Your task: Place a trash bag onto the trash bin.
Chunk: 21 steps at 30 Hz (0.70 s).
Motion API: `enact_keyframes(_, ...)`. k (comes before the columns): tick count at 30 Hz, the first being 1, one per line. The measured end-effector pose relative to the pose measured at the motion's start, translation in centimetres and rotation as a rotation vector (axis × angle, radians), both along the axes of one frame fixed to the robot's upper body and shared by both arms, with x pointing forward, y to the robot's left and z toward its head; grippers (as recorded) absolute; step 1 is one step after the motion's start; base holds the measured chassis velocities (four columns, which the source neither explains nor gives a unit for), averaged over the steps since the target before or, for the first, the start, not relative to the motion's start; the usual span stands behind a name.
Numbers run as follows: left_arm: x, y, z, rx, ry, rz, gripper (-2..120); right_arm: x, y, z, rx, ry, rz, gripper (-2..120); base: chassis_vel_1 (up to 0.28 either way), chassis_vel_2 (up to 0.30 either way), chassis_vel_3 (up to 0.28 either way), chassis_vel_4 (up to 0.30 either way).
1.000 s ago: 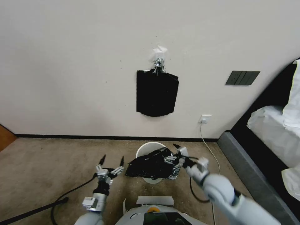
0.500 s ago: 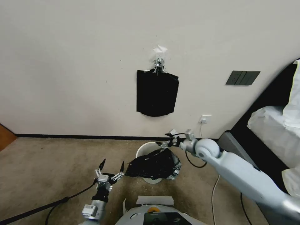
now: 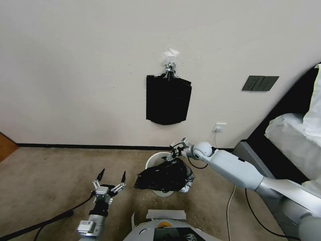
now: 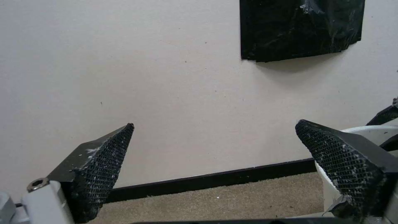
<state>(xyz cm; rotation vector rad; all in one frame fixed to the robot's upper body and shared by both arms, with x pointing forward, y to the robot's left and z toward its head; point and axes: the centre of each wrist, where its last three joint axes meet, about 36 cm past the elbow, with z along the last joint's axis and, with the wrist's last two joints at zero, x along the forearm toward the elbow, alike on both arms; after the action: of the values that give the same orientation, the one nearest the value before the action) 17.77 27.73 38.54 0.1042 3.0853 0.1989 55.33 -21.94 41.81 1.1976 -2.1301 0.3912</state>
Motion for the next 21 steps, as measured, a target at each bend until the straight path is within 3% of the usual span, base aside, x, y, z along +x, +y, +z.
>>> enact_keyframes(21,0.3,-0.3,0.5,-0.031,0.008,0.026,100,0.6,0.1,-1.2,0.010,0.004,0.002,7,0.000,0.000,0.000,0.000)
